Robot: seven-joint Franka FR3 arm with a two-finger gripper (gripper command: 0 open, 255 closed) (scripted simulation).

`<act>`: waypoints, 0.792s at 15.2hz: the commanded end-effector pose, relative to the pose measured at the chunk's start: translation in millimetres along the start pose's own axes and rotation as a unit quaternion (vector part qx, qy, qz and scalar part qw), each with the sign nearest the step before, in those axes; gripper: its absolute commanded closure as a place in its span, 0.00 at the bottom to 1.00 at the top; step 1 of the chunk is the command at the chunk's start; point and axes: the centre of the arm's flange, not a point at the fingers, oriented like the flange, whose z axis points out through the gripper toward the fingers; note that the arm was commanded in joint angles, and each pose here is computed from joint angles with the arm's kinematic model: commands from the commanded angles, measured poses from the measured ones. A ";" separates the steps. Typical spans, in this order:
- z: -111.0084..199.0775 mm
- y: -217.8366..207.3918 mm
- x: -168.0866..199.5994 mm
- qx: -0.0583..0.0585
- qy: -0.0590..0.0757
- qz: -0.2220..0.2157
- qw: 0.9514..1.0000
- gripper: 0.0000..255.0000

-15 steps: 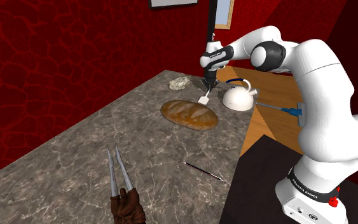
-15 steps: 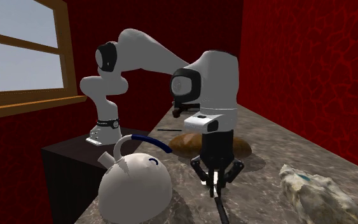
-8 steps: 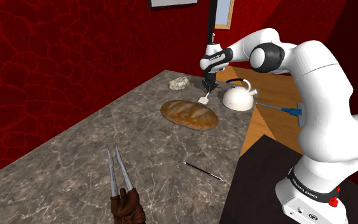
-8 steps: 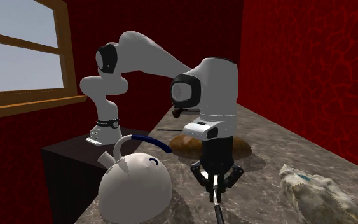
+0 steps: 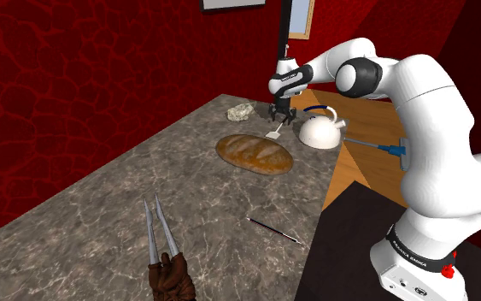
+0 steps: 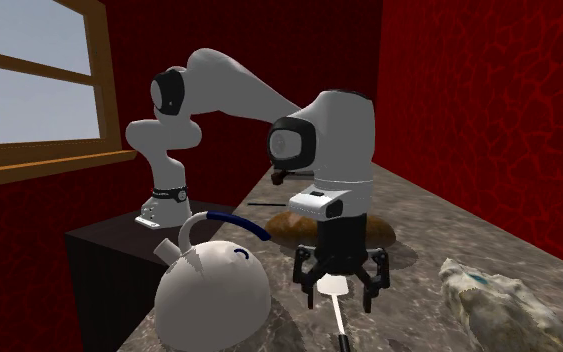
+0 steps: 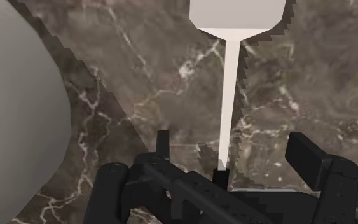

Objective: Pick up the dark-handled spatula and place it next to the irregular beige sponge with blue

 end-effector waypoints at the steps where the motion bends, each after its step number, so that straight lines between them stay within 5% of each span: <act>1: 0.0 0.0 0.0 0.000 0.000 0.000 1.000 0.00; 5: -50.0 0.0 0.0 0.000 0.000 0.000 1.000 0.00; 12: -50.0 0.0 0.0 0.000 0.000 0.000 1.000 0.00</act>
